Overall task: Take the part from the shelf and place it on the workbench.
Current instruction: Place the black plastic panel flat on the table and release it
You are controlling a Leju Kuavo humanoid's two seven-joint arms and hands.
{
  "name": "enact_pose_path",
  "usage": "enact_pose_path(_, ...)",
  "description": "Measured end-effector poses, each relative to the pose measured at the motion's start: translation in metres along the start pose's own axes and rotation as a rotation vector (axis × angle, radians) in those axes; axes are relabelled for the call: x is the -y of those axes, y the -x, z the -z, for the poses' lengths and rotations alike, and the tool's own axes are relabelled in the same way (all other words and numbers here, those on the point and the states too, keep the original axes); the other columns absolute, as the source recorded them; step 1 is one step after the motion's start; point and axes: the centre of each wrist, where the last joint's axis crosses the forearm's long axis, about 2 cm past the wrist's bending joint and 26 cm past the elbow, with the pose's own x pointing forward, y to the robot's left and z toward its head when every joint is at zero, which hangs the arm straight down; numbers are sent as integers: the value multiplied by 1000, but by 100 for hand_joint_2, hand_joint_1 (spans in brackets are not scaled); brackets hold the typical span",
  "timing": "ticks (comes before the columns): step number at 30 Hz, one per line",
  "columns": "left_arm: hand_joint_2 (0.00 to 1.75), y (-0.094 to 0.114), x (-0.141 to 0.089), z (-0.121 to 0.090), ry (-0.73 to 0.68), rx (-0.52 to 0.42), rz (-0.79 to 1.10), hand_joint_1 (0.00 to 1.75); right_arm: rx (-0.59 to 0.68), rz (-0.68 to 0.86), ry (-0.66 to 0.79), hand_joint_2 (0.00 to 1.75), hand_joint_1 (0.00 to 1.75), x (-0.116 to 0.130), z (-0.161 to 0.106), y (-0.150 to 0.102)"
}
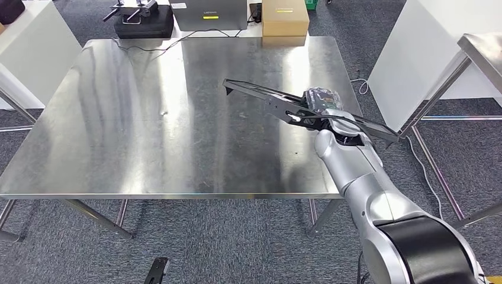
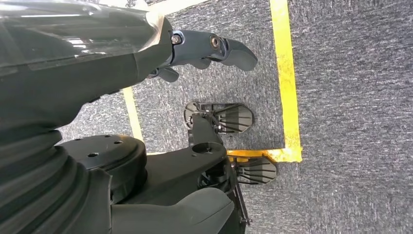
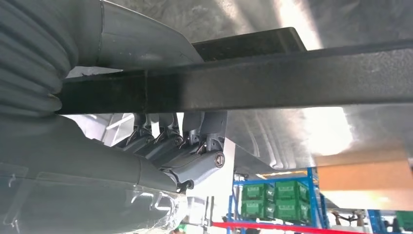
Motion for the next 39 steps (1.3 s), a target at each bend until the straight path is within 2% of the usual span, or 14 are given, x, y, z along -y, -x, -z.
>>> enact_pose_path(14,175,4,5,-2,20,5,-1,0,163,-122,21,175,175,-3,-5,-42)
enact_pose_path(28,175,5,9,-3,31,5,7,0,189,-120,1,175,175,-11,-8,-51)
enact_pose_path(32,175,5,9,-4,38,9,15,0,187,-113,-10,0,0,-16,-9,-50)
enact_pose_path(39,175,6,9,-4,43,17,24,0,185,-110,-10,0,0,-21,-10,-47)
